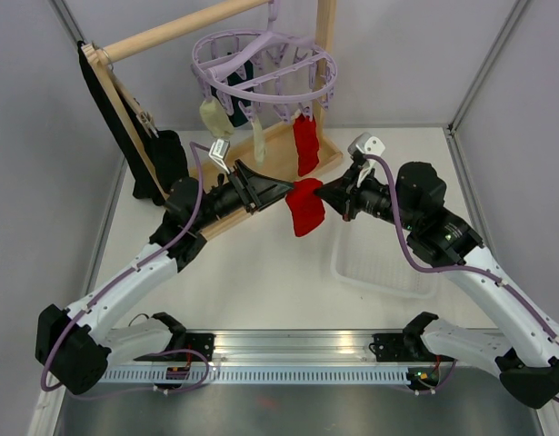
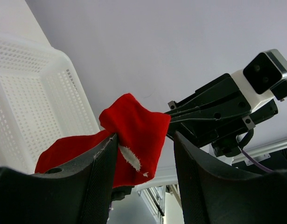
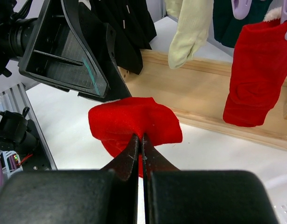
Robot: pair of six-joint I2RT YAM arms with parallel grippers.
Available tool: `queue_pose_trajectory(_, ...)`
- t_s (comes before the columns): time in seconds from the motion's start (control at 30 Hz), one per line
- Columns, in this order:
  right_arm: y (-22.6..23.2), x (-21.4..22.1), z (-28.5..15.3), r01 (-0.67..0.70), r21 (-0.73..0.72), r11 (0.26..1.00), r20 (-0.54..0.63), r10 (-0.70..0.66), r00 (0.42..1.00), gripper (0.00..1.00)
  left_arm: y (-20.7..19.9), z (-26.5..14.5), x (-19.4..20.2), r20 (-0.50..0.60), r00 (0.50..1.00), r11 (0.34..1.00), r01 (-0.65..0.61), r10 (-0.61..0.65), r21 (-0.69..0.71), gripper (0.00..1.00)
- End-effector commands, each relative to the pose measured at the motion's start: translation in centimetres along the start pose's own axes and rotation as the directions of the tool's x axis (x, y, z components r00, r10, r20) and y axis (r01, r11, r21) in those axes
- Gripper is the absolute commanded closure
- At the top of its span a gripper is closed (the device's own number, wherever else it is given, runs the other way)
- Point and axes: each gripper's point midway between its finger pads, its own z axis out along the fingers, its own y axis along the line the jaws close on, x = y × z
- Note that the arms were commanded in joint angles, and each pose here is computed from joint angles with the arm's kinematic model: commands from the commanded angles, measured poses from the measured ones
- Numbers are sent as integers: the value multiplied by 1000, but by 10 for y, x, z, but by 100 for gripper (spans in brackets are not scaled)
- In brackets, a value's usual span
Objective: Clip the socks to the hanger
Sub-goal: Pick up the sock from the bin.
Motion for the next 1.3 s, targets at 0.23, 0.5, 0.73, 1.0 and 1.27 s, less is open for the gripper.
queue_pose_trajectory(0.23,5,-33,0,55,5,998,81,-56,995,100,-12,-6,-2,25,1000,1000,15,-16,28,44)
queue_pose_trajectory(0.5,10,-28,6,65,-7,998,62,-64,996,100,-20,-4,-1,21,999,998,24,-25,54,44)
queue_pose_trajectory(0.73,15,-20,11,73,-16,997,38,-73,997,100,-22,-5,0,18,999,998,33,-34,61,49)
queue_pose_trajectory(1.0,21,-11,9,76,-29,997,7,-76,997,100,-15,-3,1,20,999,998,41,-42,43,79)
queue_pose_trajectory(1.27,20,4,8,104,-30,994,-35,-105,994,100,-14,-5,-2,39,999,1000,1,-2,29,98)
